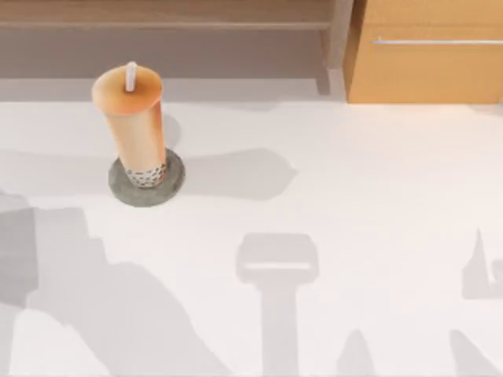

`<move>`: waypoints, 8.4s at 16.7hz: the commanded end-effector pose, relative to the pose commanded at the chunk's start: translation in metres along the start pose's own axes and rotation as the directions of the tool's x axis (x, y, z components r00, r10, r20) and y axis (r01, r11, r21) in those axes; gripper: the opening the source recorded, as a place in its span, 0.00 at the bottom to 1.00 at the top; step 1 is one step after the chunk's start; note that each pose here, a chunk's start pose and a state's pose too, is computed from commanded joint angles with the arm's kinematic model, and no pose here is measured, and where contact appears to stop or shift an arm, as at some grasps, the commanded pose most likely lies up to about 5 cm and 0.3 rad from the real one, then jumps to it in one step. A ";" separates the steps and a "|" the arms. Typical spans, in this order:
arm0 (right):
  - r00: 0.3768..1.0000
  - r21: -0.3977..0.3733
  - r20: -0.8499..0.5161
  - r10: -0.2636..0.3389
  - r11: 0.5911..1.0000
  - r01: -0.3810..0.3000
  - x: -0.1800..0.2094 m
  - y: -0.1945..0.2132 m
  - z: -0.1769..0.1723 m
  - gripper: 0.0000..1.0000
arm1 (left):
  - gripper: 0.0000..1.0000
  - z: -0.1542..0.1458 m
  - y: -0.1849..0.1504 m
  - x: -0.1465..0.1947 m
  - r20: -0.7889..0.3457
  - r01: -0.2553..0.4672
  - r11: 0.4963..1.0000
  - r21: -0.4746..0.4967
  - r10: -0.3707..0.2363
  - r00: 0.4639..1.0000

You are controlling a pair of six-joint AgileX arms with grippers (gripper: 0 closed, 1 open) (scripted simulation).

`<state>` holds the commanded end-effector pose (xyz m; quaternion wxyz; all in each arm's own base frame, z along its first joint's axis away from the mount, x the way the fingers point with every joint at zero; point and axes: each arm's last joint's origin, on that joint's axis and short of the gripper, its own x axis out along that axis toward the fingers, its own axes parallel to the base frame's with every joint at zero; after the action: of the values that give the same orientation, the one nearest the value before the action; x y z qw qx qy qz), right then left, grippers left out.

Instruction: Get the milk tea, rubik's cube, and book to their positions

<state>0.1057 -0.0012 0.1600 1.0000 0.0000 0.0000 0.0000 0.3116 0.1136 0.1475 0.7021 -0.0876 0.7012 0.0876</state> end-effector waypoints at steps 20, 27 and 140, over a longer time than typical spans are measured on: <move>1.000 0.000 0.000 0.000 1.000 0.000 0.000 0.000 0.000 1.00 | 0.00 0.000 0.000 0.003 -0.001 0.000 1.000 0.000 0.000 1.000; 1.000 0.000 0.000 0.000 1.000 0.000 0.000 0.000 0.000 1.00 | 0.00 0.000 -0.001 0.003 0.001 0.001 1.000 0.003 -0.001 1.000; 1.000 0.000 0.000 0.000 1.000 0.000 0.000 0.000 0.000 1.00 | 1.00 -0.187 -0.061 -0.145 0.966 0.003 0.966 0.259 -0.259 0.000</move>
<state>0.1057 -0.0012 0.1600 1.0000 0.0000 0.0000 0.0000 0.1449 0.0083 0.2918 1.0000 -0.0016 -0.0004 -0.0068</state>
